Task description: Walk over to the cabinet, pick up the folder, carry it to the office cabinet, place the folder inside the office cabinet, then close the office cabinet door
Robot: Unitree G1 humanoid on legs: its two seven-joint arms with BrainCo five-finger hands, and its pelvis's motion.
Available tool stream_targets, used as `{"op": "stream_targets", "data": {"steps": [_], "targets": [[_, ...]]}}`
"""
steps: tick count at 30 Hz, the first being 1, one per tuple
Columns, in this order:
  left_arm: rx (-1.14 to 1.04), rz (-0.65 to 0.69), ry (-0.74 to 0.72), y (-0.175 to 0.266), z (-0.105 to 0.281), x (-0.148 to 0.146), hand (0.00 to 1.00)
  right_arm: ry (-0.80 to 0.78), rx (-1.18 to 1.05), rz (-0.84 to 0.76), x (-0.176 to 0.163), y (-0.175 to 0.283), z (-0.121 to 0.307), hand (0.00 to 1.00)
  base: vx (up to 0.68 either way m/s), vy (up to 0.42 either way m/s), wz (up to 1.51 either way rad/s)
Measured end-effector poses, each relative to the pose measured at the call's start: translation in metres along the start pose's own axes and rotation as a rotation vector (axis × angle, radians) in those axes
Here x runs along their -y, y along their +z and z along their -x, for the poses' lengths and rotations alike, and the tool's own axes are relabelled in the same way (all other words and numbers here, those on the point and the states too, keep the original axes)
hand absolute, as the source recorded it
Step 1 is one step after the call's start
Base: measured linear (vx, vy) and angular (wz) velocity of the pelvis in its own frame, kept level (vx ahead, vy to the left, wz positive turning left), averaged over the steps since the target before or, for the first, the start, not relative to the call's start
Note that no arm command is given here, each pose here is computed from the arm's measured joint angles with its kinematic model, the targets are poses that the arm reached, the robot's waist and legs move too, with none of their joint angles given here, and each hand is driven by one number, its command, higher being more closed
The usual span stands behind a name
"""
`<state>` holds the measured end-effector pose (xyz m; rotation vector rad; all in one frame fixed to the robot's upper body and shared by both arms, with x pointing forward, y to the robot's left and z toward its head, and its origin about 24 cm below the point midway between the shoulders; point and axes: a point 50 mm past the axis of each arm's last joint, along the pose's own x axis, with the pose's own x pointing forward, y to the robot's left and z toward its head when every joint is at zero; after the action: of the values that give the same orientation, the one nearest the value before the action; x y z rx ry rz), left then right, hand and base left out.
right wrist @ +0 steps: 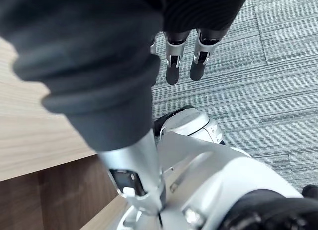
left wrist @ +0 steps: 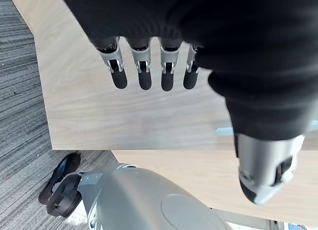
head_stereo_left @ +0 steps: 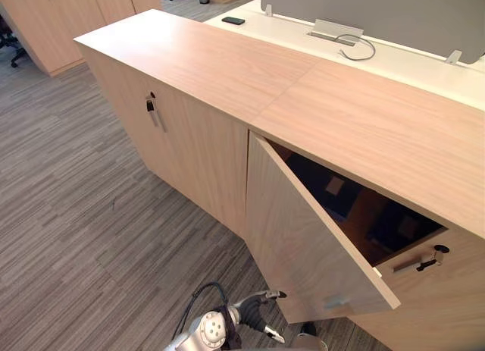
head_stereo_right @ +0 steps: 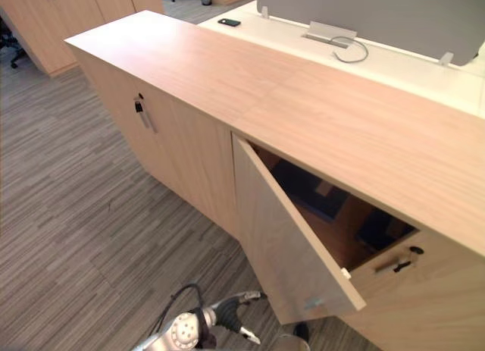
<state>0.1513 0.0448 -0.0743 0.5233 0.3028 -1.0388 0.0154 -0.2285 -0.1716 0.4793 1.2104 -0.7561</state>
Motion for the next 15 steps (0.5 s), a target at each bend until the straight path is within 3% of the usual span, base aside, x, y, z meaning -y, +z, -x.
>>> {"op": "stream_targets", "data": {"steps": [10,15], "targets": [[0.010,-0.017,-0.022,0.003,-0.002,0.002,0.00,0.004,0.009,-0.001,-0.002,0.002,0.000,0.00,0.00,-0.011,-0.08],[0.042,-0.093,-0.030,0.015,-0.013,-0.012,0.00,0.006,0.015,-0.004,-0.003,0.004,-0.001,0.00,0.00,-0.012,-0.11]]}}
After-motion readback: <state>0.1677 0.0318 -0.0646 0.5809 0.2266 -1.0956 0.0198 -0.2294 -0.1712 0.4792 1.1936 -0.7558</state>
